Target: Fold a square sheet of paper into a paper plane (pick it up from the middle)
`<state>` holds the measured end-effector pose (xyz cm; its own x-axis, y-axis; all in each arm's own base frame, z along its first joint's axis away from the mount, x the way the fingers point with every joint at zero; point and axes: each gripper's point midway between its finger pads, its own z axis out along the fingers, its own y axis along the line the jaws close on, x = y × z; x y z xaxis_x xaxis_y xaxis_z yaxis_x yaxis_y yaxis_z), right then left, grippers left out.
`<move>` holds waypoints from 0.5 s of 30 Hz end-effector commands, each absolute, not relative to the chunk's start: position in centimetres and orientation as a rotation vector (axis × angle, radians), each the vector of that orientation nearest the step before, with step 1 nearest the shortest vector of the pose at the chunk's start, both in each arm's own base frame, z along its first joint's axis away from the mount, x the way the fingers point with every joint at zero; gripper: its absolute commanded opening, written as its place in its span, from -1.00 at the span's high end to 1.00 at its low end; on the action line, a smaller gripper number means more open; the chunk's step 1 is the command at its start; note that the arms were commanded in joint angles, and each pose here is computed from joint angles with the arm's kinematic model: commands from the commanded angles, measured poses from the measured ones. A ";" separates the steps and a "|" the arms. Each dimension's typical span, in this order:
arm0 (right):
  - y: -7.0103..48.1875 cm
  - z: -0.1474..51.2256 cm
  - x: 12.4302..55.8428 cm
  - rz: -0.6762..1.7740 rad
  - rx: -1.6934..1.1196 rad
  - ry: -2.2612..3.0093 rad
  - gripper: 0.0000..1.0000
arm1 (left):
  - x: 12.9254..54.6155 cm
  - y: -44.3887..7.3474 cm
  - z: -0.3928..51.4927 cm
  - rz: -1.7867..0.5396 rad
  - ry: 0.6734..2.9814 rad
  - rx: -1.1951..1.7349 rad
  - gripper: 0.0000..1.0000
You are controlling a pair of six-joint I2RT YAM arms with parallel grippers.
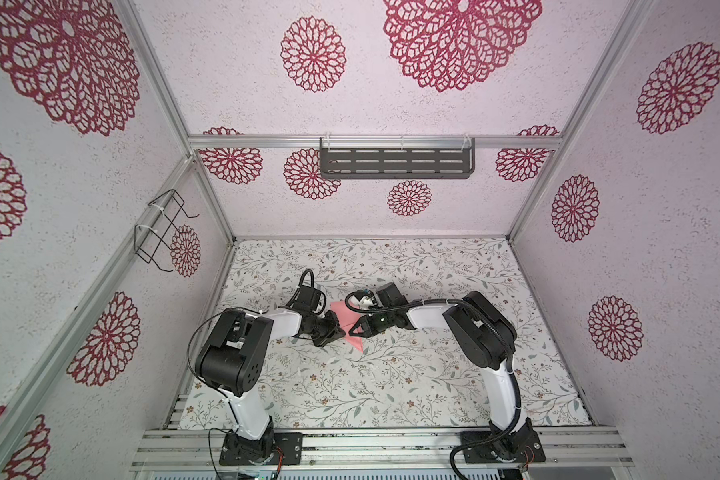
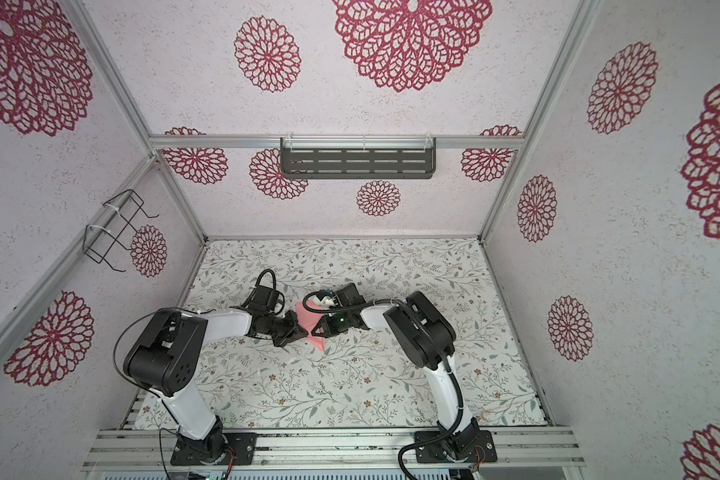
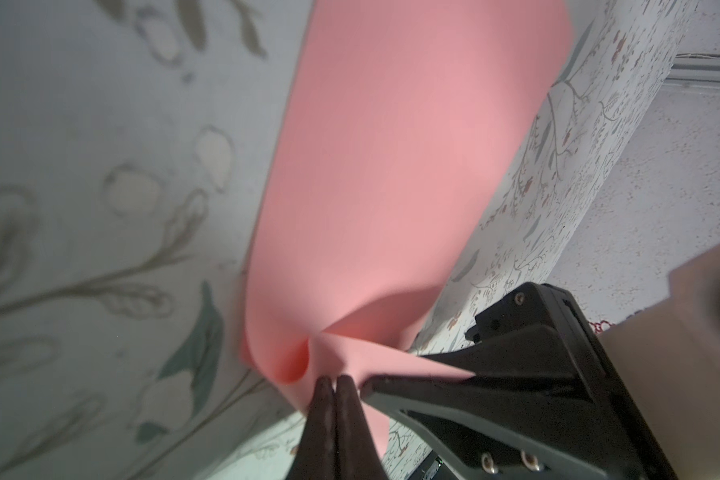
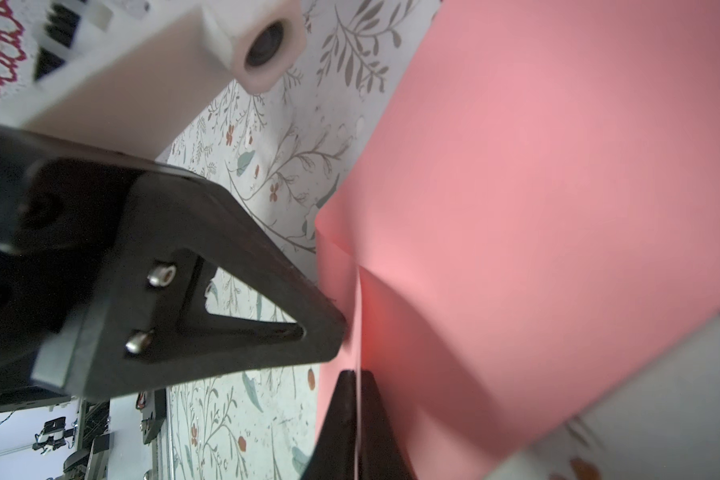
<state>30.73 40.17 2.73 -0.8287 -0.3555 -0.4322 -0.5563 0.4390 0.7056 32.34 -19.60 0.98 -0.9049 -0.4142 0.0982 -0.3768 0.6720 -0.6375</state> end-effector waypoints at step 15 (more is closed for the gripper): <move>40.0 6.0 31.6 1.367 -0.671 2.455 0.67 | 32.0 -18.8 -0.5 -0.949 2.889 -0.695 0.90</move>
<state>31.13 39.41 3.26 -0.8707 -0.2930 -0.3950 -0.4914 0.4881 0.7213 32.43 -19.46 0.83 -0.9077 -0.4077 0.0994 -0.3771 0.6886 -0.6194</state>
